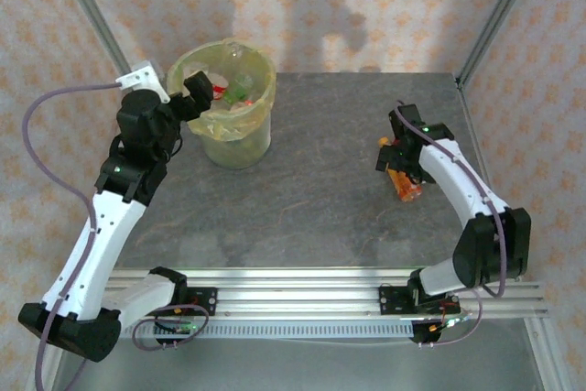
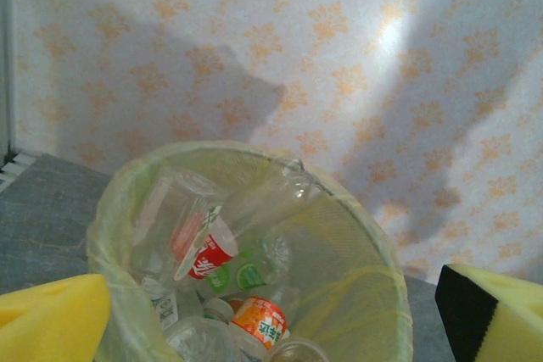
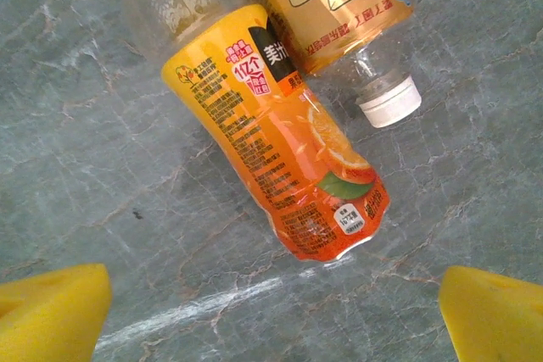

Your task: Put the plastic bottles in the bin

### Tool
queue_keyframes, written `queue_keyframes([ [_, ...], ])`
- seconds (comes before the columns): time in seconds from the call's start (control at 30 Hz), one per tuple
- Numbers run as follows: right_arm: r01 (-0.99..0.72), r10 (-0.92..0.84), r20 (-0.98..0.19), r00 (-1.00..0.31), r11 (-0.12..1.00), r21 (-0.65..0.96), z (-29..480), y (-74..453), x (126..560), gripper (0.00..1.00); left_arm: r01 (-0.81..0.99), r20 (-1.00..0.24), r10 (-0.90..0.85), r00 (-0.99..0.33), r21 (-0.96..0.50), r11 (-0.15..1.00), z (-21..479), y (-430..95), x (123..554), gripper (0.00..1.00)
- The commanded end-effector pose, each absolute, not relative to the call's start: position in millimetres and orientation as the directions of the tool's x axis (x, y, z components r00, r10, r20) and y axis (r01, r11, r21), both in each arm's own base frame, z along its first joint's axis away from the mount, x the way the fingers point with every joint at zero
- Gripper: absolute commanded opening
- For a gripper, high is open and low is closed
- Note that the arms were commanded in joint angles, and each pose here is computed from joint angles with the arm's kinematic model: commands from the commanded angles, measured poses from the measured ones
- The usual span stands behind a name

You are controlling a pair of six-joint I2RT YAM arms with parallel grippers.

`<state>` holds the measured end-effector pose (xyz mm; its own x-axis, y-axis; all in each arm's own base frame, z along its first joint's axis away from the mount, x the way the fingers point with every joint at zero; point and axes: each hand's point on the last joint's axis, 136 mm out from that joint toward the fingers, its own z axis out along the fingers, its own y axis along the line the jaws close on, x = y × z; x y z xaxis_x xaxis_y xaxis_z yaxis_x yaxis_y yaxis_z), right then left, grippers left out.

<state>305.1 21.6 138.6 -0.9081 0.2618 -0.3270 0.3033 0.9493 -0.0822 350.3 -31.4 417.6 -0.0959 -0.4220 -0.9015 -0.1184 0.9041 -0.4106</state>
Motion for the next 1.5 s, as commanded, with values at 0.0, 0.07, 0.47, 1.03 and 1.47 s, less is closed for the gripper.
queue_keyframes([
  [0.0,0.27,0.224,-0.308,-0.925,0.956,-0.115,131,18,310,0.99,-0.163,-0.895,-0.438,-0.088,-0.421,0.892,411,-24,347,1.0],
  [0.07,0.256,0.21,-0.295,-0.932,0.958,-0.127,124,19,314,0.98,-0.161,-0.893,-0.441,-0.094,-0.424,0.891,408,-26,349,1.0],
  [0.47,0.185,0.143,-0.213,-0.967,0.963,-0.197,90,13,335,0.9,-0.177,-0.889,-0.443,-0.116,-0.42,0.89,400,-27,354,1.0],
  [1.03,0.091,0.081,-0.122,-0.989,0.993,-0.075,59,44,344,0.82,-0.175,-0.887,-0.449,-0.11,-0.427,0.887,403,-28,360,1.0],
  [1.47,0.053,0.044,-0.098,-0.994,0.995,-0.084,36,66,353,0.72,-0.172,-0.882,-0.455,-0.121,-0.432,0.885,401,-30,363,1.0],
])
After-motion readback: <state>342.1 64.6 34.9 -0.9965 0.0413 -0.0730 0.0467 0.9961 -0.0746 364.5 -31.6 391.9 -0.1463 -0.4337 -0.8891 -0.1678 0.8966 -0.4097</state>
